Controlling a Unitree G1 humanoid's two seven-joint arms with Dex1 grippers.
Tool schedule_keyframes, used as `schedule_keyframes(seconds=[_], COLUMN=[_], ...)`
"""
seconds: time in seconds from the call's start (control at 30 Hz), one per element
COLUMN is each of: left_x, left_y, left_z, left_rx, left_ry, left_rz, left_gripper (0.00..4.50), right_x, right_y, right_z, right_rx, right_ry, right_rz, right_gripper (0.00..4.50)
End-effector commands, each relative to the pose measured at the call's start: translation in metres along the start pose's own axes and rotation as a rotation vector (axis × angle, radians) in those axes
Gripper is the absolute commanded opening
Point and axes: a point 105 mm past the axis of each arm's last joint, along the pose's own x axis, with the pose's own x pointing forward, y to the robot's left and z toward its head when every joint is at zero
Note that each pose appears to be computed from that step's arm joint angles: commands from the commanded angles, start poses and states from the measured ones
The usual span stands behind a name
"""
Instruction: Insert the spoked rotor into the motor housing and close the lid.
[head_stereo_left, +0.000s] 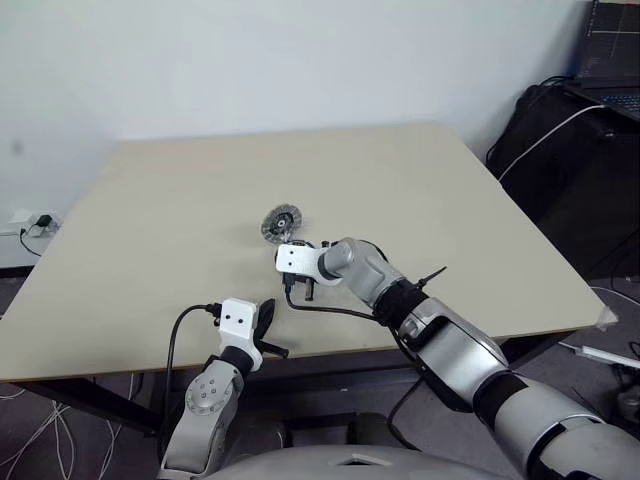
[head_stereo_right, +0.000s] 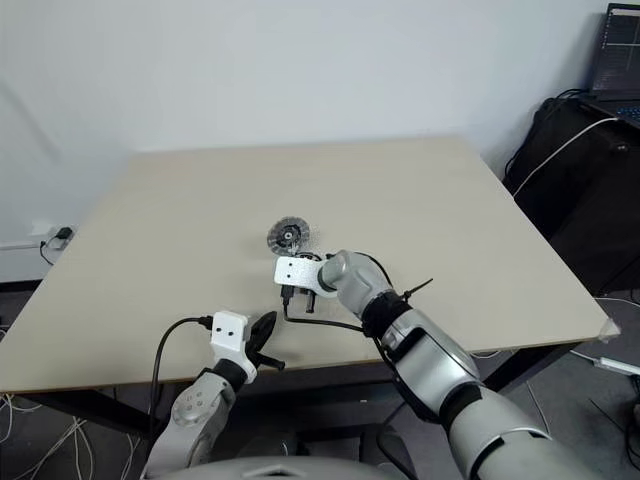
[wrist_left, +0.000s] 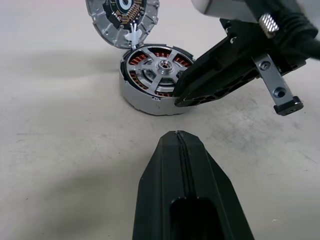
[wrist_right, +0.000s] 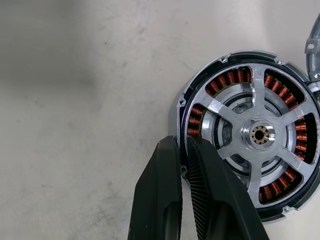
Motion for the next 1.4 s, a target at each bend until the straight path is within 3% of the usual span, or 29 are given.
schedule_keyframes(seconds=[0.03, 0.37, 0.7, 1.17, 1.4], left_x=[0.002, 0.001, 0.004, 0.002, 0.001], left_y=[-0.003, -0.008, -0.012, -0.010, -0.009], left_z=[0.008, 0.002, 0.000, -0.003, -0.002], left_rx=[0.003, -0.018, -0.027, -0.031, -0.030], left_ry=[-0.041, -0.025, -0.018, -0.016, -0.017], left_rz=[-0.006, -0.017, -0.040, -0.032, -0.027], left_gripper=[0.00, 0.00, 0.00, 0.00, 0.00], right_x=[-0.011, -0.053, -0.089, -0.058, -0.057], right_y=[-0.006, 0.029, 0.037, 0.058, 0.061], right_z=[0.008, -0.010, -0.017, 0.001, 0.008], right_rx=[0.067, 0.291, 0.498, 0.682, 0.648], right_ry=[-0.064, -0.129, -0.144, -0.150, -0.176], right_rz=[-0.062, -0.114, -0.182, -0.096, -0.067], right_gripper=[0.00, 0.00, 0.00, 0.00, 2.27])
